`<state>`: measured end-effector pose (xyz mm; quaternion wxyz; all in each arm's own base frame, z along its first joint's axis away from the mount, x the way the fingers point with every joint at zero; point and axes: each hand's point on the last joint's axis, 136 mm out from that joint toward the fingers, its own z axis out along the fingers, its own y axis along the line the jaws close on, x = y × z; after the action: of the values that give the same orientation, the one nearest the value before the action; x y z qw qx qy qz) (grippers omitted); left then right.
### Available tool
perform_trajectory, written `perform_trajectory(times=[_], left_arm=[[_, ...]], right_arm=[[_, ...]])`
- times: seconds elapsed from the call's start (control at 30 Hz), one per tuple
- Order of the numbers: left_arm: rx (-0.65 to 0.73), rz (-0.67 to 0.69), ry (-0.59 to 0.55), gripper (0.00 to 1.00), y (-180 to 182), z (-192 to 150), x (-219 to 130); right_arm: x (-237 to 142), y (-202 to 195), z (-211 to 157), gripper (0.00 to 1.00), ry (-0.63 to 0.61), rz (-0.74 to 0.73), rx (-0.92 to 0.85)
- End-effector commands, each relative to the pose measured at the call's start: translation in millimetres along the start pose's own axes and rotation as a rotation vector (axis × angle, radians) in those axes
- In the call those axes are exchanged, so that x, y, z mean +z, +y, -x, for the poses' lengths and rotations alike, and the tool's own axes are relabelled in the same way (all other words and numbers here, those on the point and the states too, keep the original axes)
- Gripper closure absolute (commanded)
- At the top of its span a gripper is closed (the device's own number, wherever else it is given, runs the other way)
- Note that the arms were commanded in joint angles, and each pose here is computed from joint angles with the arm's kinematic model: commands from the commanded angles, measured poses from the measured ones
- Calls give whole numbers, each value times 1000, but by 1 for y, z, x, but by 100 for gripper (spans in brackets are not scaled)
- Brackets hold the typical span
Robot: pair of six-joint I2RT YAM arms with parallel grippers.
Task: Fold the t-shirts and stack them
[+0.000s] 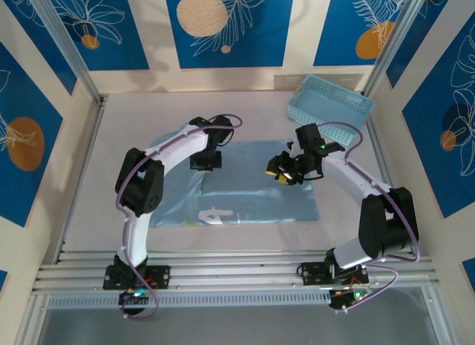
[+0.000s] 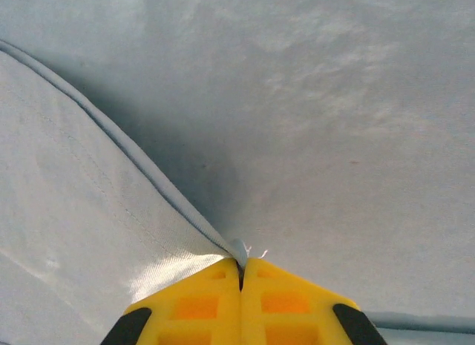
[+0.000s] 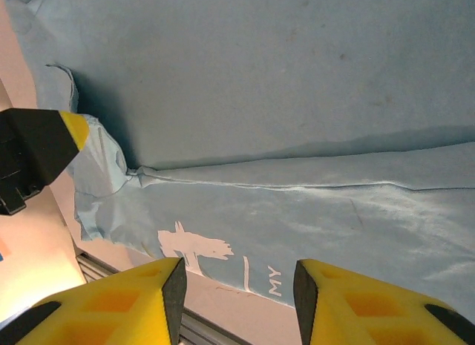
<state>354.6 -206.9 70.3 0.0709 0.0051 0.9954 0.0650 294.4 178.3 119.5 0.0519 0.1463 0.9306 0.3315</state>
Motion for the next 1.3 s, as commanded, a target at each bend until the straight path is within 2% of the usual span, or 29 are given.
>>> perform_trajectory(times=[0.0, 0.13, 0.2, 0.23, 0.27, 0.33, 0.43, 0.53, 0.63, 0.8, 0.93, 1.13, 1.27], left_arm=[[45, 36, 6, 100, -2, -1, 7], [48, 76, 24, 100, 5, -3, 13], [45, 97, 25, 75, 9, -3, 12], [37, 111, 21, 54, 13, -3, 10], [27, 128, 14, 39, 19, -3, 6], [-6, 152, -1, 31, 31, -2, -4], [-86, 147, -15, 30, 54, -8, -21], [-196, 112, 9, 33, 82, -28, -26], [-335, 51, 74, 42, 109, -59, -17], [-556, -29, 199, 63, 145, -112, 11], [-675, -51, 275, 67, 160, -138, 32], [-732, 117, 315, 75, 207, -154, 54], [-740, 219, 338, 75, 235, -165, 60]], right_arm=[[5, -7, -8, 55, 50, -3, 40], [8, -8, -8, 52, 63, -6, 47], [9, -11, -7, 49, 70, -22, 56], [10, -13, -7, 47, 73, -34, 63], [9, -16, -7, 46, 68, -48, 71], [5, -26, -5, 44, 53, -87, 94], [-2, -53, -5, 45, 32, -191, 176], [-7, -79, -7, 52, 30, -235, 280], [-7, -96, -9, 58, 32, -268, 341], [-1, -117, -10, 67, 60, -334, 409], [5, -134, -15, 71, 83, -394, 460], [4, -160, -22, 71, 102, -496, 519], [5, -175, -26, 71, 131, -529, 561]])
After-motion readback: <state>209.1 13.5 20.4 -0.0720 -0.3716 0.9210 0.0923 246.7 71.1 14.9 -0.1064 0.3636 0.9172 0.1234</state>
